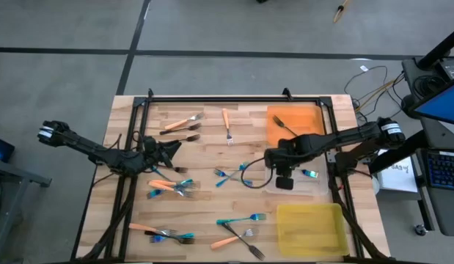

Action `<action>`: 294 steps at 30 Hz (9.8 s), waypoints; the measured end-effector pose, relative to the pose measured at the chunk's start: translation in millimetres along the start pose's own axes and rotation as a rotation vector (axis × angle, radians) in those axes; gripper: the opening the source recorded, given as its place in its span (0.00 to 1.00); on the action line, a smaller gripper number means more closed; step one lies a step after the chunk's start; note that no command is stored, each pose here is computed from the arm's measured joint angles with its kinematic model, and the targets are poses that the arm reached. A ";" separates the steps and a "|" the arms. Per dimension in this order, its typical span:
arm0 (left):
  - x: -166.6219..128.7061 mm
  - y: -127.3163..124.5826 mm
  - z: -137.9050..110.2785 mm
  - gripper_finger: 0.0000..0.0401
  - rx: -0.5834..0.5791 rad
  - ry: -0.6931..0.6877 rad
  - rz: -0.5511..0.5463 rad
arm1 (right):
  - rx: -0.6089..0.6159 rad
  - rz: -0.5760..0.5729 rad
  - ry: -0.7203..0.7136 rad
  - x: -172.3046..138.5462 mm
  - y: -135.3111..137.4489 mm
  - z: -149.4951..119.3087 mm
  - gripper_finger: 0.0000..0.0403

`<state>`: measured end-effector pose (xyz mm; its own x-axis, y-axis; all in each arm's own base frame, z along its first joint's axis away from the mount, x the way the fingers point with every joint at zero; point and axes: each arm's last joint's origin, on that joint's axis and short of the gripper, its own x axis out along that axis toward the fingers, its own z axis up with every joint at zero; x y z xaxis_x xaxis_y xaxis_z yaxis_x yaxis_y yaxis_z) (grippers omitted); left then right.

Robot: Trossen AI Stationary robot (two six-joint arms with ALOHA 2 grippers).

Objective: Sort silverware by color (type)
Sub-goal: Put the black fork into the orange bin, then put the blue fork into the transparent bin

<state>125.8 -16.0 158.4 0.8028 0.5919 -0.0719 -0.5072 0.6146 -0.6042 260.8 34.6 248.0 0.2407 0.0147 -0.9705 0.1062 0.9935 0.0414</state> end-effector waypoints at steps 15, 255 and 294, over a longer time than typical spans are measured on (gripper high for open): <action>1.5 -3.9 0.8 0.26 -0.029 -0.017 -0.021 | -0.056 0.121 -0.201 57.8 82.9 24.4 0.18; 10.8 -4.2 -29.0 0.26 0.081 0.219 -0.111 | 0.176 -0.062 -0.016 138.9 27.5 121.9 0.03; 11.0 -4.1 -28.9 0.26 0.073 0.211 -0.104 | 0.598 -0.292 0.028 3.9 10.9 -57.7 0.04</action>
<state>145.8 -27.1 137.2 0.8956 0.4063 -0.1814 -0.4339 0.7068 -0.5587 207.2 52.0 231.0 0.0961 -0.2345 -0.9674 0.6822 0.7232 -0.1075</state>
